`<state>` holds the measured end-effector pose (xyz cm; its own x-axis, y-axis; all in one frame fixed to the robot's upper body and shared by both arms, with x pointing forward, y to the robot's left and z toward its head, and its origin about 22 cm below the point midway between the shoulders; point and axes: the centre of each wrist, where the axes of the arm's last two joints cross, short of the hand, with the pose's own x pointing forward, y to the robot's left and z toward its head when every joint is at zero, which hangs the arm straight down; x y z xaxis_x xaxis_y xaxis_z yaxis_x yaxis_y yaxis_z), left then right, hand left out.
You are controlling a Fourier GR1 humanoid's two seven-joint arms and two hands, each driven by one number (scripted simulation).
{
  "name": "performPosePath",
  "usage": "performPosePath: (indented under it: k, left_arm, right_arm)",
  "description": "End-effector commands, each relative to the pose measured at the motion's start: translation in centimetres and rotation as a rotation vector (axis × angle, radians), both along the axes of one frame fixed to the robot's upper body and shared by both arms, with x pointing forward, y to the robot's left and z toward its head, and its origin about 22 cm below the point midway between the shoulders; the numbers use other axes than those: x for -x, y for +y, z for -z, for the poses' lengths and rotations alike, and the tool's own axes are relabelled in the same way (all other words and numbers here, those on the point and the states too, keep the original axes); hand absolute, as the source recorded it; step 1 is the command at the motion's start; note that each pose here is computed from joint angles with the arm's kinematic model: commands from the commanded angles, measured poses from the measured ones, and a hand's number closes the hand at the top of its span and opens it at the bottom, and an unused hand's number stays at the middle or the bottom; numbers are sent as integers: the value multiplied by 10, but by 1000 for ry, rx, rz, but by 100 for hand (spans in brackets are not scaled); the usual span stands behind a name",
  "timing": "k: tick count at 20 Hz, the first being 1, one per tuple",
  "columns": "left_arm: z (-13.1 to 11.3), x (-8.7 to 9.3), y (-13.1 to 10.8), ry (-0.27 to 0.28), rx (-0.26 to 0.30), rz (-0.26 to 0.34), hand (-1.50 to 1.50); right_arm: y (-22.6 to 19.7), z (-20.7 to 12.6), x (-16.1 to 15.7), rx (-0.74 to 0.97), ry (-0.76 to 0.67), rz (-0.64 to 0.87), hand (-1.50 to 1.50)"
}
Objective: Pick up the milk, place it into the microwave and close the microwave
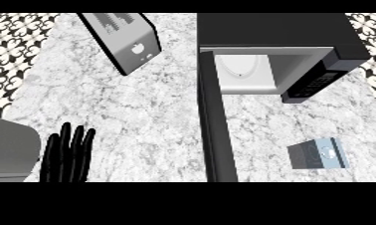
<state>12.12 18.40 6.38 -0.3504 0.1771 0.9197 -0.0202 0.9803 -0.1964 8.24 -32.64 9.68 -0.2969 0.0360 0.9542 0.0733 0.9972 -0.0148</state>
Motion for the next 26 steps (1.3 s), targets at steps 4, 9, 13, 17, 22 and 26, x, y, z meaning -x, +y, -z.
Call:
performPosePath:
  k: [4,9,13,17,22,26]
  left_arm:
    - [8,16,-16,-5,-5,3,-150]
    - [32,36,21,-1,-7,-14,-150]
    - [32,55,5,10,2,-2,-150]
    - [31,57,-7,-8,6,-1,-150]
    - [37,55,6,5,0,0,-150]
    - [39,63,9,5,18,6,-150]
  right_arm:
    - [-8,36,0,-40,40,9,-150]
    - [-6,62,2,-70,60,11,-150]
    - [-11,96,-14,-40,75,68,-150]
    - [-10,123,-35,-38,97,160,-150]
    - [-22,161,-22,-31,134,205,-150]
    - [-23,161,-47,-11,151,200,-150]
